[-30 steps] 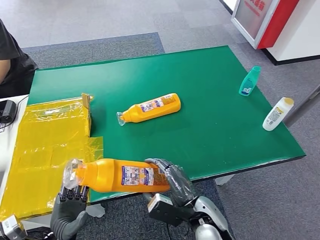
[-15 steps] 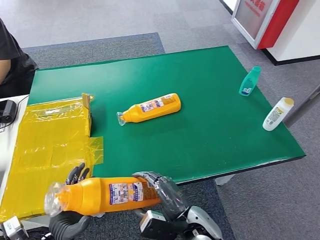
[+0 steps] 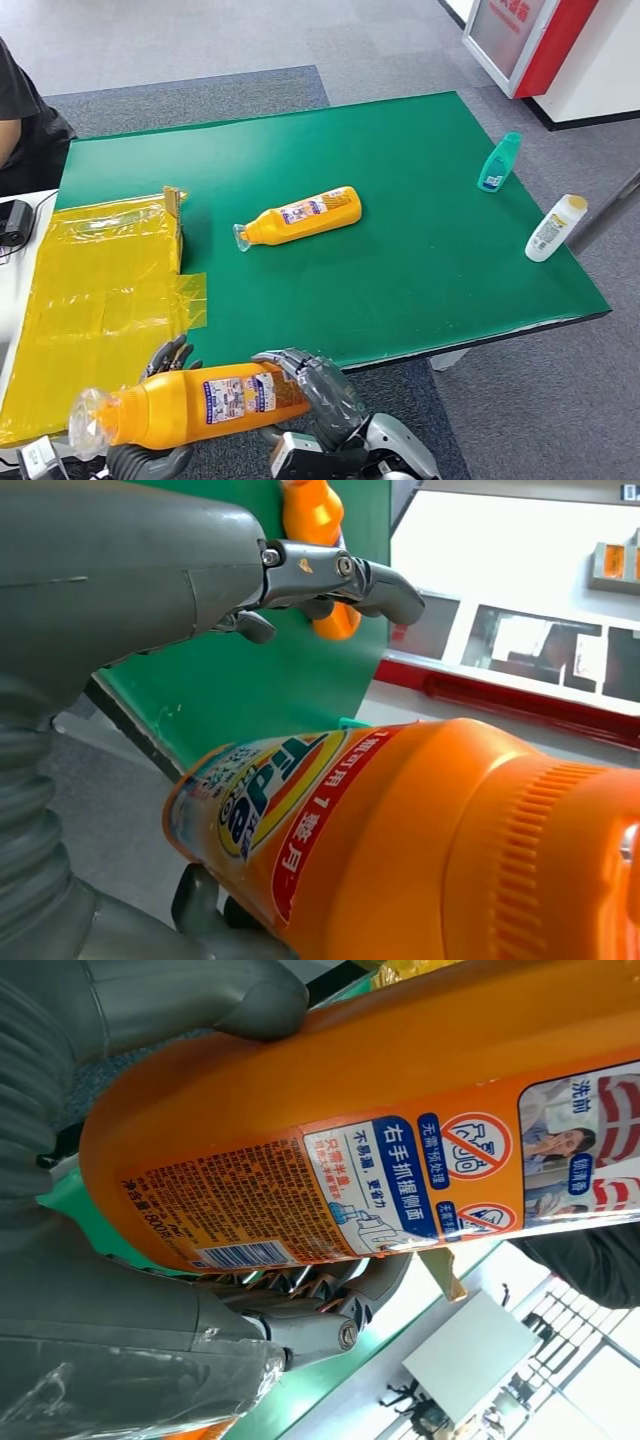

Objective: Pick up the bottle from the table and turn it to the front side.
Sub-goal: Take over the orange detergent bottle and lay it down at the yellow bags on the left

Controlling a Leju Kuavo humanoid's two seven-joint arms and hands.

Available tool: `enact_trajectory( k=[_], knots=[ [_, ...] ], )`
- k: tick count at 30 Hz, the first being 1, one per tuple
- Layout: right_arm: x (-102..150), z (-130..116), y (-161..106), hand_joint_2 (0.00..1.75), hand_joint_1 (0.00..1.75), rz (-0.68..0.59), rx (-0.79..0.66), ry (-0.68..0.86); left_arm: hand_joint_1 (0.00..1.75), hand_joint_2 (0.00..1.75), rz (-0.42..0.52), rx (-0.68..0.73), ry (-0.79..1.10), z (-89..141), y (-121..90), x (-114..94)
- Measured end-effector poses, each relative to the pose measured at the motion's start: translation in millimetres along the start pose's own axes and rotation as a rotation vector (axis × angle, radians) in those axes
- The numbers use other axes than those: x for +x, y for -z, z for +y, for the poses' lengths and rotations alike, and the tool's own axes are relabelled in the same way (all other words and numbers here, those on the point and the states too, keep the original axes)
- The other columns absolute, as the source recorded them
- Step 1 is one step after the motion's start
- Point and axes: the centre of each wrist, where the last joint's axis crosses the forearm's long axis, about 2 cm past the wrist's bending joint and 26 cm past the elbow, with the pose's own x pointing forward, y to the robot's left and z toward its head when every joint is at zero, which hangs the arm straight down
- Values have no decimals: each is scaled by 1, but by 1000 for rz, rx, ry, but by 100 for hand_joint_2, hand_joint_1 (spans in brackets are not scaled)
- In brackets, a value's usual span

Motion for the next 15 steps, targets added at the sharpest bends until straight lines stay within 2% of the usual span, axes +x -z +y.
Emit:
enact_trajectory(
  k=[15],
  knots=[
    [0,6,5,175,175,-8,57,-17,0,175,-11,-39,22,-2,2,-1]
  ],
)
